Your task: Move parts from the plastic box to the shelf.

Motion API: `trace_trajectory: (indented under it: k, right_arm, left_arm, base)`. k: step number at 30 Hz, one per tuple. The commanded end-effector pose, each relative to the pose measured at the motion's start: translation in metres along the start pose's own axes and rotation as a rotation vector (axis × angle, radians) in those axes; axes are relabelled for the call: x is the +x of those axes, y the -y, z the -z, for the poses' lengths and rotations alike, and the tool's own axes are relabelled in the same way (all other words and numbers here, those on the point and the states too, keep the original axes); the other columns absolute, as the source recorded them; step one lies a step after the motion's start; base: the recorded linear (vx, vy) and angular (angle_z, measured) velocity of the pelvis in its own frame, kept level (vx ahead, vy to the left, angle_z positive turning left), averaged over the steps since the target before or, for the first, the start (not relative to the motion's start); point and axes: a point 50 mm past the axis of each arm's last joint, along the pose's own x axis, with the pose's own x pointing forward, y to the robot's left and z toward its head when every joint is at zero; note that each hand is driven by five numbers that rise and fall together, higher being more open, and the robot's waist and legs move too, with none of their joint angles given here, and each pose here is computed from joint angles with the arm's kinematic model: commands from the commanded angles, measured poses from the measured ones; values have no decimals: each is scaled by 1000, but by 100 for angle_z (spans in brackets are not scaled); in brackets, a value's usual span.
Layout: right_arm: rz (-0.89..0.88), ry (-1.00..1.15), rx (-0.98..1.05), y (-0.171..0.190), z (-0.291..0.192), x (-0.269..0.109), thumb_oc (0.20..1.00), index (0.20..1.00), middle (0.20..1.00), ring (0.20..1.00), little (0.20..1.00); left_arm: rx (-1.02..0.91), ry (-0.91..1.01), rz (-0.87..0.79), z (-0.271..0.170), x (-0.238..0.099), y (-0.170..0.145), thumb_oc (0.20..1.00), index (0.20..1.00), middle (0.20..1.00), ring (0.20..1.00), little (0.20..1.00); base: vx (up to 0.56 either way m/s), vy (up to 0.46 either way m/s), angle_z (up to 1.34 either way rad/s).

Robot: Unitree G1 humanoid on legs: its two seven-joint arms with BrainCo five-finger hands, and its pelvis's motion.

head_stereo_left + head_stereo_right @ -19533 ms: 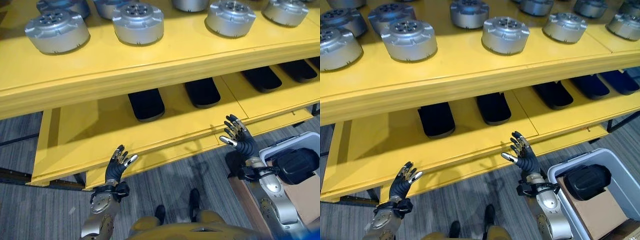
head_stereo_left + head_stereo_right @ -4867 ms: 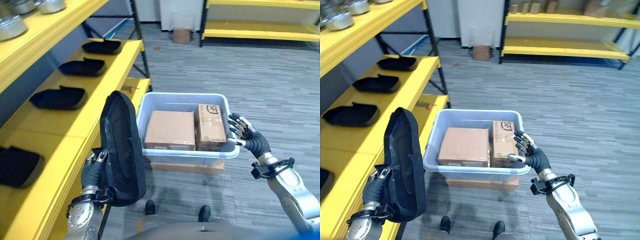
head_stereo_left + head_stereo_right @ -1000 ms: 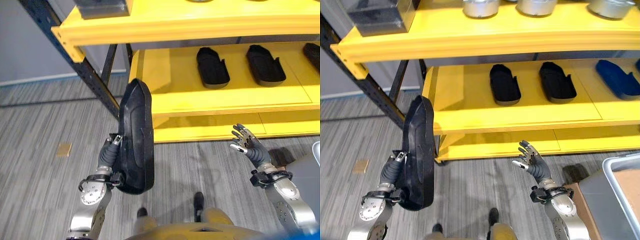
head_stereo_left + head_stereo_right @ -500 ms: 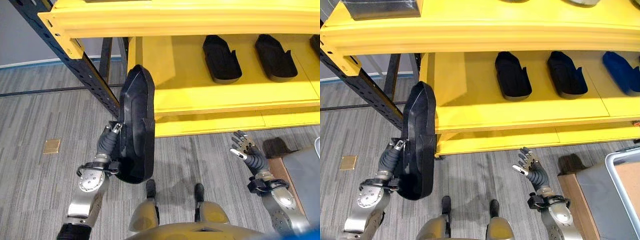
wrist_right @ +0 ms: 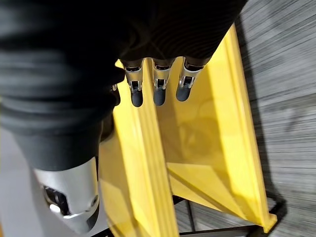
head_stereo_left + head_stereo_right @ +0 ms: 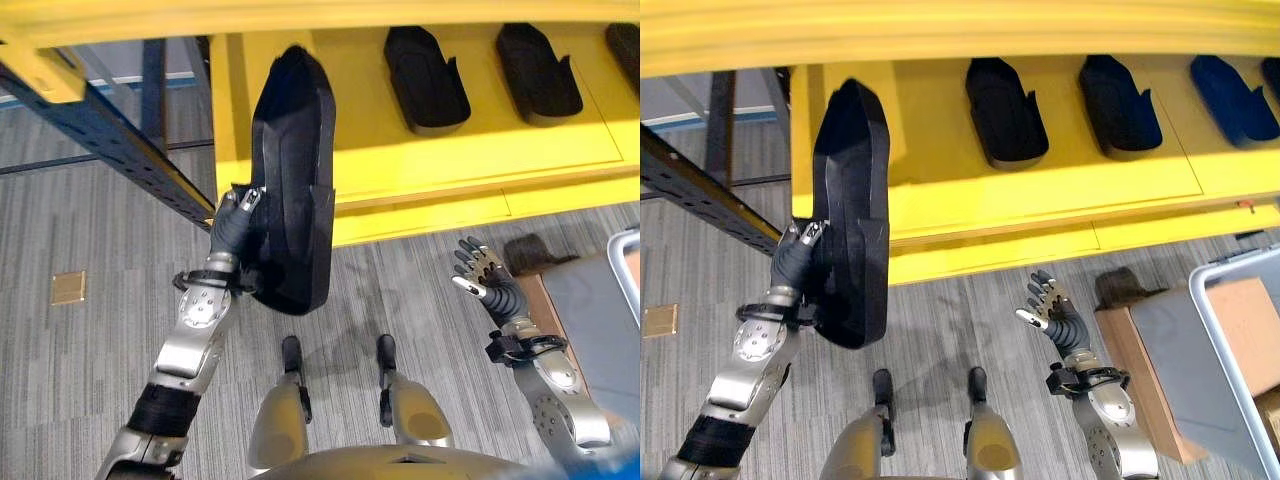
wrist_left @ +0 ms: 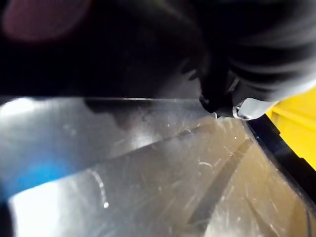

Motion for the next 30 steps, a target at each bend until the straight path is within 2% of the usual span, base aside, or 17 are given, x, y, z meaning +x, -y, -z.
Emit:
trace_trajectory:
  k: [1,8,18,20,30]
  right_arm:
    - [-39,136,9,-5,-27,1,1000,1000,1000,1000,1000]
    - [-71,144,1,-12,-30,8,1000,1000,1000,1000,1000]
    - [-102,121,11,-20,-25,10,1000,1000,1000,1000,1000]
    - [-106,97,-11,-19,-21,10,1000,1000,1000,1000,1000]
    - [-122,80,-57,-13,-25,11,1000,1000,1000,1000,1000]
  left_arm:
    - [-21,167,-58,-24,10,-4,200,200,200,200,200]
    - [-50,261,-122,-45,45,7,200,200,200,200,200]
    - [-80,347,-263,-75,85,-6,200,200,200,200,200]
    - [-10,369,-317,-93,103,-21,200,200,200,200,200]
    - [211,362,-375,-129,134,-52,200,200,200,200,200]
  base:
    - [-61,-20,-23]
    - [-18,-10,-6]
    - [12,-3,-2]
    - [36,12,0]
    - [-15,9,-2]
